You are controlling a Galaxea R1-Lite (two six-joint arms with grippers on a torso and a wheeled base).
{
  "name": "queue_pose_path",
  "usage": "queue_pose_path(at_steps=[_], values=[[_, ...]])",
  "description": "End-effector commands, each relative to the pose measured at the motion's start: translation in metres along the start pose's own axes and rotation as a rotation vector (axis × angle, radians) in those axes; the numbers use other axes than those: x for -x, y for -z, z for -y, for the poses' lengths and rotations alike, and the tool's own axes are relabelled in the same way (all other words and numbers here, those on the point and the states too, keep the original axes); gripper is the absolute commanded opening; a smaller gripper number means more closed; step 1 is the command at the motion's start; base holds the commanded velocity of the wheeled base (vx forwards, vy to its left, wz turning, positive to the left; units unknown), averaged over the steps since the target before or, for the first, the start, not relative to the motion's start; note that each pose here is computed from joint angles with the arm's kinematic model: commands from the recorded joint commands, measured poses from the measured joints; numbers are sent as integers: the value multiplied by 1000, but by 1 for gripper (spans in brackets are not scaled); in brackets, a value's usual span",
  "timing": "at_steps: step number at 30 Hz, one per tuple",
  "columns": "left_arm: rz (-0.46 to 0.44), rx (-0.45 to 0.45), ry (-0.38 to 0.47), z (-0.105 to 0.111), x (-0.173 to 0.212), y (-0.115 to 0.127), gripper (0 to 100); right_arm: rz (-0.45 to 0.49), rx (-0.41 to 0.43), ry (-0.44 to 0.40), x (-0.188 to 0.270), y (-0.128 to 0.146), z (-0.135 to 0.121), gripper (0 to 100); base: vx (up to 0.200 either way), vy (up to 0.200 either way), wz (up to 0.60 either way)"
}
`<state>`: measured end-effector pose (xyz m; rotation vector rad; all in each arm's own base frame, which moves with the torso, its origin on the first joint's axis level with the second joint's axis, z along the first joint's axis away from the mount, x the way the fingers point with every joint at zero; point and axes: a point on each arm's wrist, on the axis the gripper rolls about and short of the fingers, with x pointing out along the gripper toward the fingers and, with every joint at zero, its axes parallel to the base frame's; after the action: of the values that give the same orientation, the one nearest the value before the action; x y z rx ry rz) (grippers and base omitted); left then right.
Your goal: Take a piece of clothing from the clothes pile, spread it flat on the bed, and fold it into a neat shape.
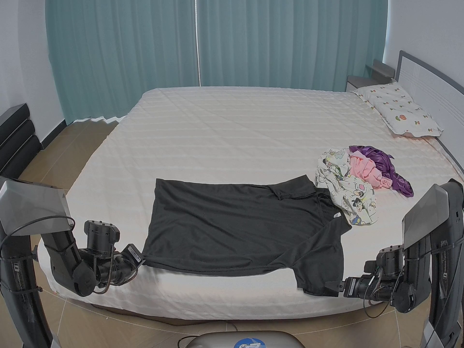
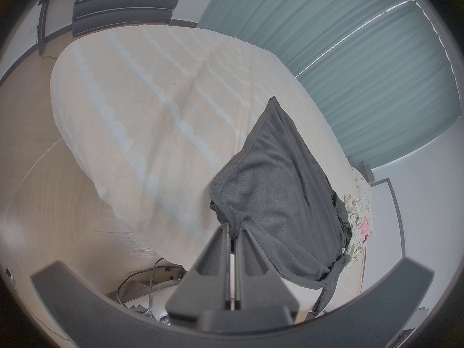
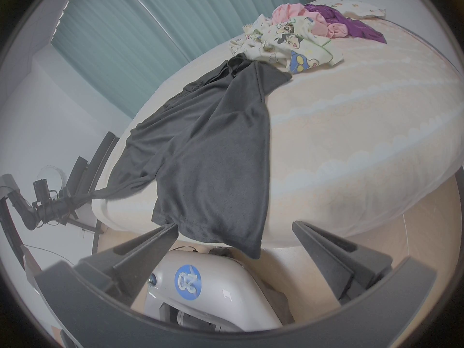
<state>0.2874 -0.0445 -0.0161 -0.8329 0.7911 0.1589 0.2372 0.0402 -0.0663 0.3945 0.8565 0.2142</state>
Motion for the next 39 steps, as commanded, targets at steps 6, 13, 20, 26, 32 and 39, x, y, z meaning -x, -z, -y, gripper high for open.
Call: queue_pose_path(at_steps=[6,13,20,26,32,39], values=[[-2,0,-3,-1,-1,0,0,0,11,-58,-8,-2,-2,100,0,0,0],[-2,0,-3,-1,-1,0,0,-10,13,-60,-10,-5,-3,100,0,0,0],[-1,0,-2,0,-1,0,0,9,26,-72,-13,-9,-5,100,0,0,0],[-1,0,-2,0,-1,0,0,1,30,-75,-16,-11,-7,100,0,0,0],[-2,2,-3,-1,-1,0,0,-3,31,-55,-14,-11,-7,0,0,0,0],[-1,2,-2,0,-1,0,0,30,36,7,-10,-14,-4,0,0,0,0]])
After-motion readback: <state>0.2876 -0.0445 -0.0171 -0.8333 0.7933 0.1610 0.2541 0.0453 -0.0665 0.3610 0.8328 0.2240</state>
